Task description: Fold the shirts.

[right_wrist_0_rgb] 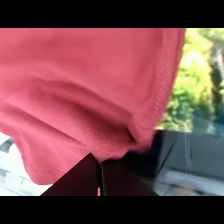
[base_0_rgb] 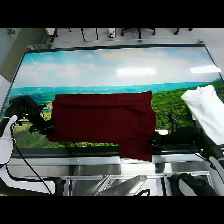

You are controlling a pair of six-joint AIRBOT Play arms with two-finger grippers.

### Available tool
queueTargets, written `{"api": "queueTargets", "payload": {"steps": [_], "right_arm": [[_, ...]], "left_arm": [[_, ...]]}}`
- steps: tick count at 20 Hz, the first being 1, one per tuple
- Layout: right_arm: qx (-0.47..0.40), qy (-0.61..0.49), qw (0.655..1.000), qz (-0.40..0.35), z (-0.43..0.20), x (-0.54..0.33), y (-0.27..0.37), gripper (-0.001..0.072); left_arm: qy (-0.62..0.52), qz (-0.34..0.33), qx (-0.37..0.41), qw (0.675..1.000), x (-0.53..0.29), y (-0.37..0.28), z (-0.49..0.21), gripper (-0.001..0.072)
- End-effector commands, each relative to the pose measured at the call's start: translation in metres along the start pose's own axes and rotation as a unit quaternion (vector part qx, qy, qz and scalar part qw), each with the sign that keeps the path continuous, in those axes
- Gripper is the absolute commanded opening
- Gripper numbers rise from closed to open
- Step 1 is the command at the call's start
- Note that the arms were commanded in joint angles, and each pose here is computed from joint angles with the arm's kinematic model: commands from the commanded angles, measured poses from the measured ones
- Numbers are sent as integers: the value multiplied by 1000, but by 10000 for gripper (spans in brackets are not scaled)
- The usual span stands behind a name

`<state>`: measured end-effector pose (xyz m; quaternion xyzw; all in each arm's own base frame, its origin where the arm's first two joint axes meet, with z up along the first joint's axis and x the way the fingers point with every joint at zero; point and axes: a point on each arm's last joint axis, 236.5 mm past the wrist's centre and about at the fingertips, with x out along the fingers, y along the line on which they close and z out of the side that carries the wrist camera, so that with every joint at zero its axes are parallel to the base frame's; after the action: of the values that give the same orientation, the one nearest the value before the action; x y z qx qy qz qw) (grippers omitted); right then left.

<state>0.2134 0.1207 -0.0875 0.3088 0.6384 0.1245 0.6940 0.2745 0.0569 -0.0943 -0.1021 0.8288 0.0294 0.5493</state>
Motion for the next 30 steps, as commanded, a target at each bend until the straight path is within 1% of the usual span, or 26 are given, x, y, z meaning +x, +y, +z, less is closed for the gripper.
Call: {"api": "queueTargets", "payload": {"steps": [1, 3, 6, 9, 12, 15, 17, 19, 23, 24, 25, 26, 27, 28, 29, 30], "right_arm": [[-33, -98, 995, 6, 33, -25, 18, 19], [-70, -142, 987, 6, 78, -43, 38, 19], [-101, -149, 984, 5, 139, -49, 61, 19], [-111, -146, 983, 1, 196, -36, 68, 20], [-110, -145, 983, 1, 239, -18, 67, 20], [-102, -153, 983, 9, 272, -1, 66, 20], [-100, -153, 983, 7, 286, 8, 62, 20], [-97, -162, 982, 4, 298, 14, 58, 21], [-105, -172, 979, -2, 305, 17, 55, 24], [-106, -172, 979, -2, 305, 17, 56, 44], [-107, -167, 980, 0, 303, 17, 57, 194], [-112, -156, 981, 3, 300, 15, 59, 363], [-119, -145, 982, 4, 297, 12, 61, 407], [-127, -132, 983, 4, 295, 6, 62, 410], [-133, -119, 984, 5, 292, -1, 62, 523], [-133, -109, 985, 11, 290, -6, 62, 646]], "left_arm": [[-9, 22, 4, 1000, -7, 7, 4, 12], [-72, 30, 18, 997, -41, -2, 33, 12], [-154, 39, 40, 987, -90, -19, 72, 12], [-171, 39, 42, 984, -110, -22, 99, 12], [-188, 39, 44, 980, -117, -25, 135, 12], [-213, 3, 54, 975, -114, -46, 176, 13], [-213, 5, 53, 976, -106, -45, 195, 13], [-203, 4, 39, 978, -95, -43, 203, 13], [-189, 3, 38, 981, -77, -43, 203, 13], [-185, -1, 39, 982, -76, -44, 202, 13], [-179, -1, 39, 983, -77, -45, 198, 13], [-178, -2, 39, 983, -79, -45, 195, 75], [-182, -5, 40, 982, -84, -47, 194, 387], [-188, -22, 43, 981, -89, -55, 192, 687], [-197, -43, 46, 978, -95, -66, 193, 708], [-208, -68, 50, 974, -102, -78, 194, 708]]}}
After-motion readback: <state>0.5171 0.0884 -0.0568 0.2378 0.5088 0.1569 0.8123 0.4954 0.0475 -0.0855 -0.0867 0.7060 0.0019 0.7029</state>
